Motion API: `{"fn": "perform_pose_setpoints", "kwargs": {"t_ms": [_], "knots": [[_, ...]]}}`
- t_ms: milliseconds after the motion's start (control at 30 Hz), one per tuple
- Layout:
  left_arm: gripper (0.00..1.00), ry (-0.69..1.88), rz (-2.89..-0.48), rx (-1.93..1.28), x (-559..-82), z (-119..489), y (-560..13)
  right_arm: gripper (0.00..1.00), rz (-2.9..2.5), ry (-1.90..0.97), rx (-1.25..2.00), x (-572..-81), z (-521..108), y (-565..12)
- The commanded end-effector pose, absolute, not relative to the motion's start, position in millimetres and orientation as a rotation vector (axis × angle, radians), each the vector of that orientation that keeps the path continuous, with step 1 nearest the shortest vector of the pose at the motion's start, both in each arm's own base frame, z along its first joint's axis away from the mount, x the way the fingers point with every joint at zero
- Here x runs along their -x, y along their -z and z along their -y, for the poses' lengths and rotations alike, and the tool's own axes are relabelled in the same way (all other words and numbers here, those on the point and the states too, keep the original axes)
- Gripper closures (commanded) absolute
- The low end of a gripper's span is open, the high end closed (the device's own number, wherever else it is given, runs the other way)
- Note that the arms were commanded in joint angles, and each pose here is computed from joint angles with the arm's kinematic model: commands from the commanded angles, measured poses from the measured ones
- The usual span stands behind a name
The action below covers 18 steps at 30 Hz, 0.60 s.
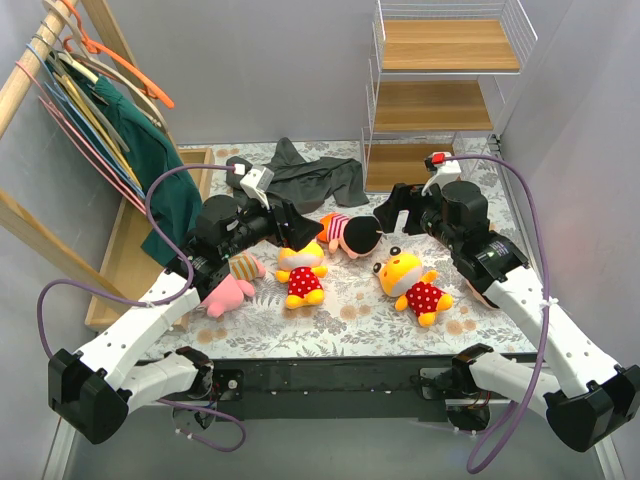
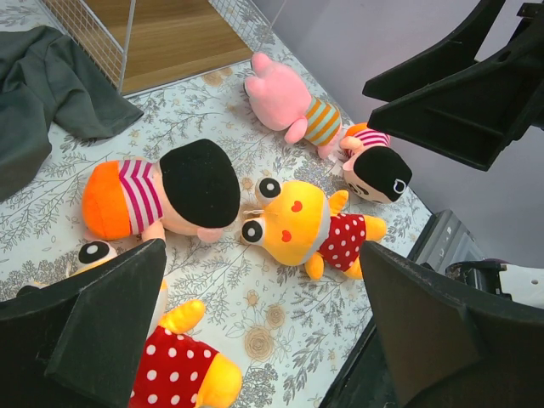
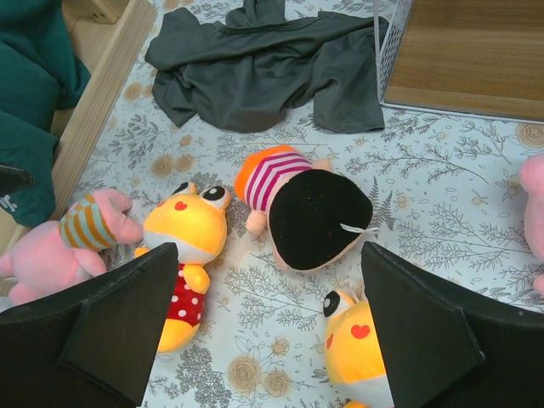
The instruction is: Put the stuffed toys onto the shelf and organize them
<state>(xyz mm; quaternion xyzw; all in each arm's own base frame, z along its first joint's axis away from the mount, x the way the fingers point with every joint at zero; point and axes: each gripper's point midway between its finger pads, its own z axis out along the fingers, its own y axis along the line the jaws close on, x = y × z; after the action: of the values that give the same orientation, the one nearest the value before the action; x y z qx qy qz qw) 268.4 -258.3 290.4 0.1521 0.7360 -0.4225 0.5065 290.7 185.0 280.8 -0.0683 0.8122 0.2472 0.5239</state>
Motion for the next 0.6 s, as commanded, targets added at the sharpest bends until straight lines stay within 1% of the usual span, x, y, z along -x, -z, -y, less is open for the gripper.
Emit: {"fn": "perform_pose_setpoints", "kwargs": {"t_ms": [0,400,567], "knots": [[0.02,1.018,-1.736,-0.368,-264.0,255.7,-300.5,0.04,-1.889,-0.597,0.134,-292.1,-182.4,-299.3],[0.02,1.009,-1.74,-0.364,-266.2,255.5,-299.0,0.04,-1.927,-0.592,0.11,-290.5,-180.6,-289.8],[0.02,0.985,-1.75,-0.344,-270.9,253.4,-295.2,0.07,-2.026,-0.563,0.087,-280.7,-174.4,-260.0]]}}
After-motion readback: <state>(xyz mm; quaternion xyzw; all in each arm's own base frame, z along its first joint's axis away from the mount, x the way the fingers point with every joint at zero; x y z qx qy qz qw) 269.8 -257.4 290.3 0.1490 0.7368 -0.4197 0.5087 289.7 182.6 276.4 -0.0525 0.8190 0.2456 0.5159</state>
